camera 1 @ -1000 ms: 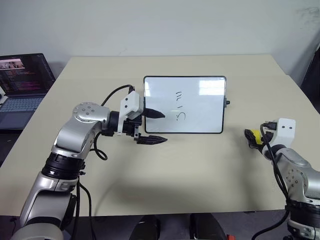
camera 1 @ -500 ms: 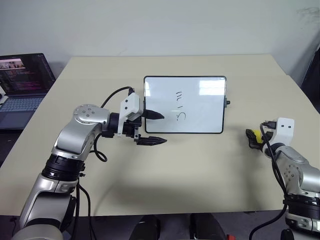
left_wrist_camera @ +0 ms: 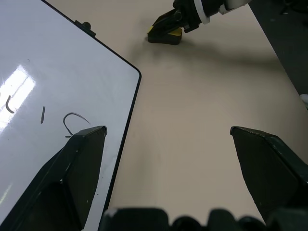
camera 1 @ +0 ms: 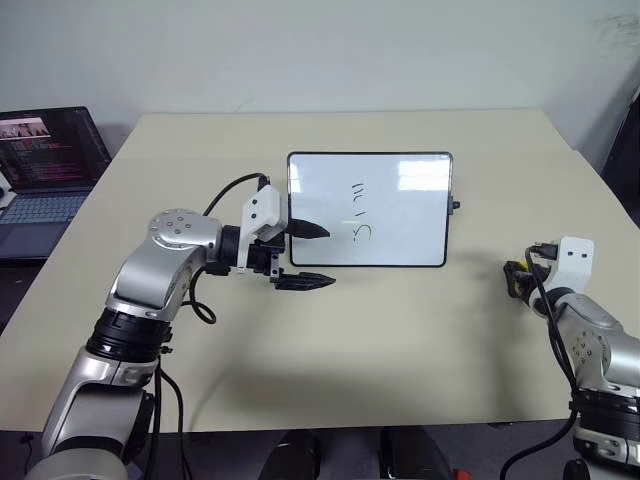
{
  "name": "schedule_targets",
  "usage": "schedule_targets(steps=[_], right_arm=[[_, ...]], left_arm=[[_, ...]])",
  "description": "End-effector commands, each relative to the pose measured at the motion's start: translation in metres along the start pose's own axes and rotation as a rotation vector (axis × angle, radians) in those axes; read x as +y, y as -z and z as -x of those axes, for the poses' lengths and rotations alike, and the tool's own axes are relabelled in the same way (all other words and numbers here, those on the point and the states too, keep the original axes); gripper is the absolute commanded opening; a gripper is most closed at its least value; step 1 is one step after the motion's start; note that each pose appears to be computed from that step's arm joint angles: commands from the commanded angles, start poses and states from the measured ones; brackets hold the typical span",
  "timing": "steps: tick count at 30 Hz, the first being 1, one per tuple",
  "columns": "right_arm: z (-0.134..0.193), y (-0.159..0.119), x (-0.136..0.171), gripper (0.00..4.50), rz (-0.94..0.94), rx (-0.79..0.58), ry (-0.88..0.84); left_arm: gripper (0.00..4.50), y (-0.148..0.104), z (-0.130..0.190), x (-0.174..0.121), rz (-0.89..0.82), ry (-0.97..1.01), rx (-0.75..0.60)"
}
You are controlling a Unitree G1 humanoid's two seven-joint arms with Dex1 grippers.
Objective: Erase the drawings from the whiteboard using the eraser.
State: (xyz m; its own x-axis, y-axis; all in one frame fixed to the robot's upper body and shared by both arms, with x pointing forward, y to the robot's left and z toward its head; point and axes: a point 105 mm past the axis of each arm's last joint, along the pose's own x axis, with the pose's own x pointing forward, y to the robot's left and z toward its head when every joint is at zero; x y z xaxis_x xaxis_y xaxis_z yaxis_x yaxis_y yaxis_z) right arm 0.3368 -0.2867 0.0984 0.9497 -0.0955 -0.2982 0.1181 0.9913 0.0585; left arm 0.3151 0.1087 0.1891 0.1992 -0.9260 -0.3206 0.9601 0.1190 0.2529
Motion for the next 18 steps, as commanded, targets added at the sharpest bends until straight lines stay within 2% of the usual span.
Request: schedule_targets(steps=[1, 6, 11, 15, 18], right_arm=[[0.001, -0.010, -0.004, 0.98, 0.011, -0.024, 0.006], [0.003, -0.018, 0.002, 0.98, 0.043, -0.054, -0.017], [0.018, -0.041, 0.019, 0.98, 0.136, -0.156, -0.114], [0.039, -0.067, 0.057, 0.98, 0.294, -0.301, -0.243], [0.047, -0.083, 0.099, 0.98, 0.408, -0.407, -0.362]], left_arm=[[4.50, -0.011, 0.001, 0.000, -0.044, -0.013, -0.021], [4.50, -0.011, 0.006, 0.005, -0.019, -0.060, -0.036], [4.50, -0.008, 0.020, 0.019, 0.063, -0.181, -0.015], [4.50, -0.002, 0.032, 0.031, 0.122, -0.296, 0.025], [4.50, -0.001, 0.037, 0.045, 0.148, -0.397, 0.032]])
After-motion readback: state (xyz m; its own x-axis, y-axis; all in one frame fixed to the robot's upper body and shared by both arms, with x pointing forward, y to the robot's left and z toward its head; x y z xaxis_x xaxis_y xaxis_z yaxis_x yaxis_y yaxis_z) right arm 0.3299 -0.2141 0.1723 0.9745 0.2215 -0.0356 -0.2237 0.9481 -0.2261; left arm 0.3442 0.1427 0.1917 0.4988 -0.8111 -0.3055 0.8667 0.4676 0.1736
